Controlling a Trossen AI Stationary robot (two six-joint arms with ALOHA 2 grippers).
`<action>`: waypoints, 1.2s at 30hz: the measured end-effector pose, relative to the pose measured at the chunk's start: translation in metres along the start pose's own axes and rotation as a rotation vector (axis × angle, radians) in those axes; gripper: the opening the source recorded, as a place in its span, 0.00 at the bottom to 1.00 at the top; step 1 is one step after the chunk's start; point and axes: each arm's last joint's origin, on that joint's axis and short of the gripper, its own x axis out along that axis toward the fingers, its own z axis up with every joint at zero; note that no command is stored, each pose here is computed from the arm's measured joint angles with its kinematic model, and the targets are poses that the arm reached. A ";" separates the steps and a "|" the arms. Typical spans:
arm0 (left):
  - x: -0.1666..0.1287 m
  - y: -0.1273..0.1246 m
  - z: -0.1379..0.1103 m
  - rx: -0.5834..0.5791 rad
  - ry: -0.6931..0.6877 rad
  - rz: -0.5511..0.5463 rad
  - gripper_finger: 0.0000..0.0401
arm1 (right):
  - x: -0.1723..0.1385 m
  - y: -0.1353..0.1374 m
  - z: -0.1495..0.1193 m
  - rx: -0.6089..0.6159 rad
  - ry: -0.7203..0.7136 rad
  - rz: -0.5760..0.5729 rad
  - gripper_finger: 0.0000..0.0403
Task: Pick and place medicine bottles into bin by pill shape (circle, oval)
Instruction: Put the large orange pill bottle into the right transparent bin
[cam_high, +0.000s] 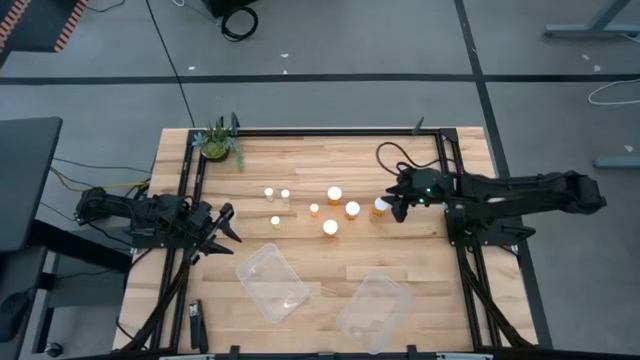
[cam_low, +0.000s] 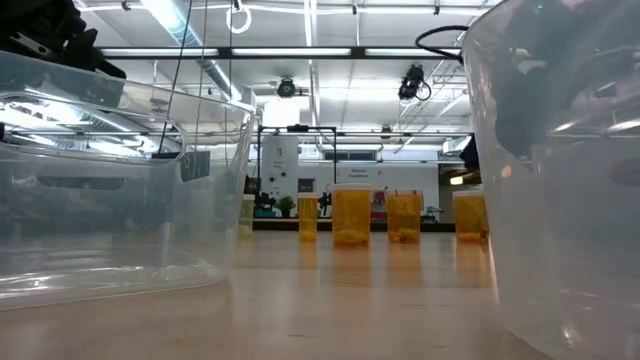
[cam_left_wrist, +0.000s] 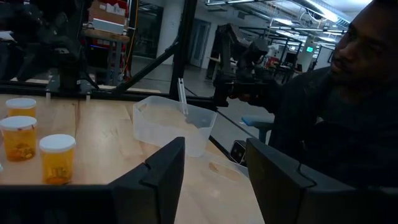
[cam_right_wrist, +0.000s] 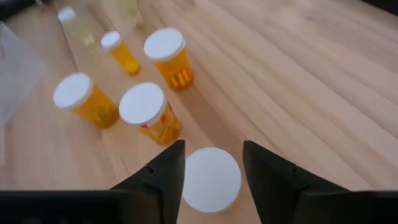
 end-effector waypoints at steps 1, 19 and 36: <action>0.000 0.000 0.000 0.000 0.000 0.000 0.44 | 0.001 0.002 0.003 -0.012 0.023 -0.005 0.45; 0.000 0.000 0.000 0.000 0.000 0.000 0.45 | 0.035 0.024 0.040 -0.160 0.411 -0.122 0.70; 0.000 0.000 0.000 0.000 0.000 0.000 0.45 | 0.062 0.030 0.038 -0.213 0.549 -0.099 0.89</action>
